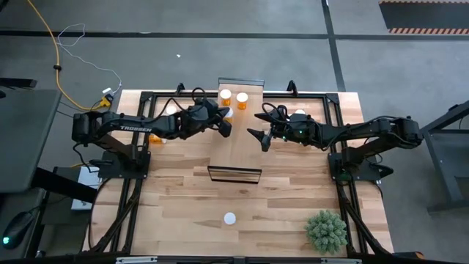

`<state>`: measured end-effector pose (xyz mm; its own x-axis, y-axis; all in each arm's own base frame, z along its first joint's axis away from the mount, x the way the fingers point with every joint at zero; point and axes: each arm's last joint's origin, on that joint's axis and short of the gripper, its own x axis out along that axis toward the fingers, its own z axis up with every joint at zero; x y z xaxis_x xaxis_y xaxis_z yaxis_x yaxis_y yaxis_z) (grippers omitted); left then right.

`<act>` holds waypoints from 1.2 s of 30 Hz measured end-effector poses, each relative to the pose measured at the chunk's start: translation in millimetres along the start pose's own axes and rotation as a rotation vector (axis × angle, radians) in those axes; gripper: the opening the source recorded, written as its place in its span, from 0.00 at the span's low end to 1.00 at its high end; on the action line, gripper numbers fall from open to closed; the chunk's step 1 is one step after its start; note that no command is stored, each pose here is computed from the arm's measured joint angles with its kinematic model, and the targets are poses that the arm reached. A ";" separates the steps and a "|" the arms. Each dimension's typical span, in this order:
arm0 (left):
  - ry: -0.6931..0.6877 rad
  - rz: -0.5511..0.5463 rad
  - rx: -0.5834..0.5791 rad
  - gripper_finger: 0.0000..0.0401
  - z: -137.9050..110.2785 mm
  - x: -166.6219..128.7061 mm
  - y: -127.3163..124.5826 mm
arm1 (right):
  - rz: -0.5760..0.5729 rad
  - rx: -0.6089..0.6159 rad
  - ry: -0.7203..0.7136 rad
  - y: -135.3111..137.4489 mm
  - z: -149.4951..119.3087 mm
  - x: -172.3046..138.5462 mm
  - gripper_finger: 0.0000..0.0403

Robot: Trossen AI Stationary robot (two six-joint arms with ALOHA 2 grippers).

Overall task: Pick and place medicine bottles onto shelf by color
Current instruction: Put the orange pill bottle on the shelf

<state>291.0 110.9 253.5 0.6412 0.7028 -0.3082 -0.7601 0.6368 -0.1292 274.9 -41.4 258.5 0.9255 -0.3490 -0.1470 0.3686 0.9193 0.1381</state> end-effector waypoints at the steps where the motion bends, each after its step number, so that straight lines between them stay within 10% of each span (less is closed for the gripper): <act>1: -0.003 -0.009 -0.004 0.00 0.5 0.2 -0.1 | 0.000 0.000 0.000 0.0 0.0 0.0 0.84; 36: 0.005 -0.156 0.001 0.00 10.1 11.7 18.1 | 0.001 0.004 -0.004 0.1 0.4 0.0 0.84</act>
<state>285.8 133.9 257.1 0.7507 0.5939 -0.2894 -0.6515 0.7382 -0.1749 275.0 -41.4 258.9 0.9261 -0.3489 -0.1433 0.3682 0.9188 0.1421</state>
